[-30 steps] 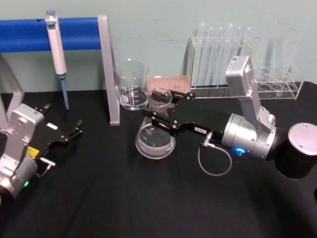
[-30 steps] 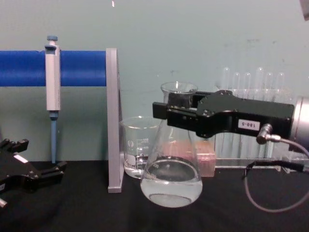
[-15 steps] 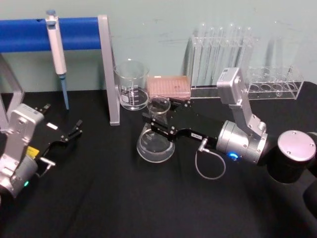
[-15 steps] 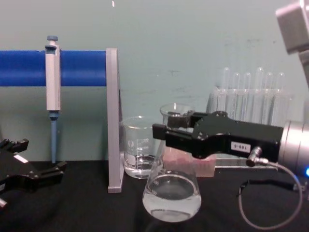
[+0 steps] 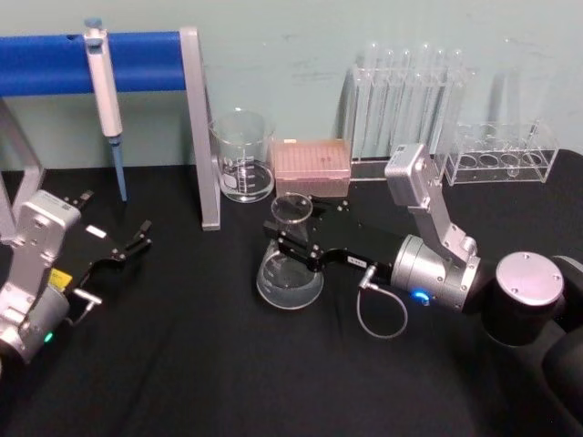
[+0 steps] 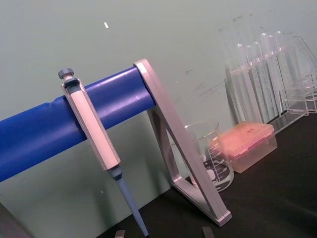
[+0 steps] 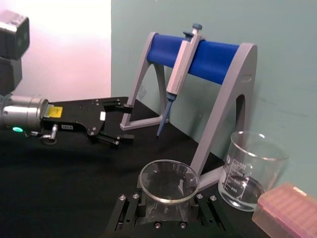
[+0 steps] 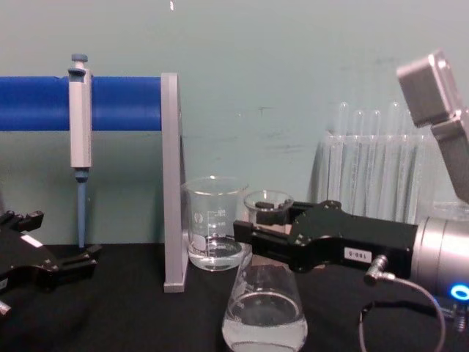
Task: Grasp the erlenmeyer flask with one hand, shake it three times, then place it back.
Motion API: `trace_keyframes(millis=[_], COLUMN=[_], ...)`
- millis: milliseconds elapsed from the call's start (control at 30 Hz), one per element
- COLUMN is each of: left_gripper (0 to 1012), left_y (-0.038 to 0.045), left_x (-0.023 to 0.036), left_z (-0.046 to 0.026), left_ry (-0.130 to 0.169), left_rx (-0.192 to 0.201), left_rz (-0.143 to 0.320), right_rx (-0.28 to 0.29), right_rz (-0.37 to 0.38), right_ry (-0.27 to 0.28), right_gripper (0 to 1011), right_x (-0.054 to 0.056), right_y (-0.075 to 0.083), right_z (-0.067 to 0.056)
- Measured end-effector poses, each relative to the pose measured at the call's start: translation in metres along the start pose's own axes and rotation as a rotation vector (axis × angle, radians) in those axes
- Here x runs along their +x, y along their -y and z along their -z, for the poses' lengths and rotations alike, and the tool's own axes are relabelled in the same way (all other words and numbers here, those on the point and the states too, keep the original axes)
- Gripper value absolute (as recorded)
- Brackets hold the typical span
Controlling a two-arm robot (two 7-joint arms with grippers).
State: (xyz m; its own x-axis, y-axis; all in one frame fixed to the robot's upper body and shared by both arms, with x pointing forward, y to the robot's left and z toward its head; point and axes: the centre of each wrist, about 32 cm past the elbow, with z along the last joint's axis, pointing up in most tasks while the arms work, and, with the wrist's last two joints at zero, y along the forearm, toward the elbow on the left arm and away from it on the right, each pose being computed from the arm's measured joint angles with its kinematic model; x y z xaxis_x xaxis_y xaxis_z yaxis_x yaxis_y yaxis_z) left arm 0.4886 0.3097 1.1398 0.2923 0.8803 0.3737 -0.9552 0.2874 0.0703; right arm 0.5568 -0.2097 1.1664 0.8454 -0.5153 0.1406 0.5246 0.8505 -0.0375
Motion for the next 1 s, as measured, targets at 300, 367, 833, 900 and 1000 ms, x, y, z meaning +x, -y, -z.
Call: trace_keyframes(millis=[300, 367, 833, 900, 1000], left_gripper=[1001, 1002, 1001, 1001, 1001], left_y=[0.0000, 0.0000, 0.0000, 0.0000, 0.0000], left_x=[0.0000, 0.0000, 0.0000, 0.0000, 0.0000], left_z=[0.0000, 0.0000, 0.0000, 0.0000, 0.0000], left_ry=[0.000, 0.000, 0.000, 0.000, 0.000], left_rx=[0.000, 0.000, 0.000, 0.000, 0.000], left_rz=[0.000, 0.000, 0.000, 0.000, 0.000], right_rx=[-0.021, -0.026, -0.051, -0.051, -0.053], right_rz=[0.008, 0.010, 0.028, 0.029, 0.030], right_ry=[-0.005, -0.007, -0.022, -0.024, -0.026], right_gripper=[453, 453, 453, 456, 456], right_x=[0.000, -0.001, 0.000, 0.001, 0.001], right_y=[-0.001, -0.001, -0.002, -0.002, -0.003], right_z=[0.007, 0.008, 0.014, 0.014, 0.014])
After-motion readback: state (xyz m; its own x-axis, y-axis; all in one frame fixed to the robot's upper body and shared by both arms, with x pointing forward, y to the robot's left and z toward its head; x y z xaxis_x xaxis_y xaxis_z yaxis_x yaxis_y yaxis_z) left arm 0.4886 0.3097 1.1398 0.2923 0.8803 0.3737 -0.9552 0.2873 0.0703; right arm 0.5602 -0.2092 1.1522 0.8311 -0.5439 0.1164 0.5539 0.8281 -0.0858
